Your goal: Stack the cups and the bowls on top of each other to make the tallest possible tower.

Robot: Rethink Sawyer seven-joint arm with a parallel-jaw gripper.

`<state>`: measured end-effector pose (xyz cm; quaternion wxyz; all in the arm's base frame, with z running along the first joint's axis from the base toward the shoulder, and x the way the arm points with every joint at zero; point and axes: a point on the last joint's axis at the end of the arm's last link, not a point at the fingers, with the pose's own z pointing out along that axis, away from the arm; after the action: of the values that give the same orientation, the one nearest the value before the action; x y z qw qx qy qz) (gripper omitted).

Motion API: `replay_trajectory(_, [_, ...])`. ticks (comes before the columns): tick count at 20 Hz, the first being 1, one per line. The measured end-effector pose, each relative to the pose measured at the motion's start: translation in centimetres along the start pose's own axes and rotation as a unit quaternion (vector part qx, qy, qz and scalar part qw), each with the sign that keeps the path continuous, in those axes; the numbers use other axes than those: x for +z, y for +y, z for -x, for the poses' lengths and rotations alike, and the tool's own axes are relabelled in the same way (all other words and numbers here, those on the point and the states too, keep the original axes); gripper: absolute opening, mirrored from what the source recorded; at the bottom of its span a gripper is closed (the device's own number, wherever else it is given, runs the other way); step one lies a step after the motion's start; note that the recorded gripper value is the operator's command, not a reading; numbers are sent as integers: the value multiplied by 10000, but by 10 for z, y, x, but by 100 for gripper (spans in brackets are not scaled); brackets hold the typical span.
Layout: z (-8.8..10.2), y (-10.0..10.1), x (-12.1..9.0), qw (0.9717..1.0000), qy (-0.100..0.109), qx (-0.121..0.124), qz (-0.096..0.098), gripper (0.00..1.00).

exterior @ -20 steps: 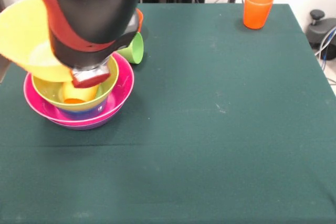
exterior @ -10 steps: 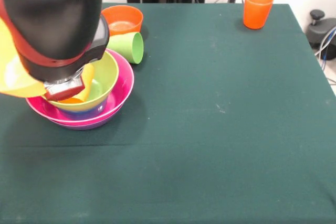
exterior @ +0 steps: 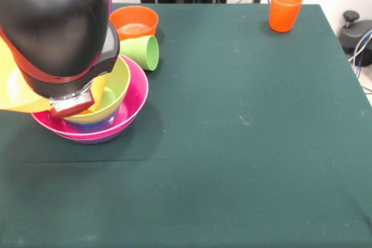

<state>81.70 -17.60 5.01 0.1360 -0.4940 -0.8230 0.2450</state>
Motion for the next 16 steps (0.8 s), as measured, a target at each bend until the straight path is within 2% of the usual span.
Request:
replay_trajectory(6, [-14,10,-11,9999,-60,-84,36,0])
replay_trajectory(16, [-64,27,-62,9991,-287,-257,188,0])
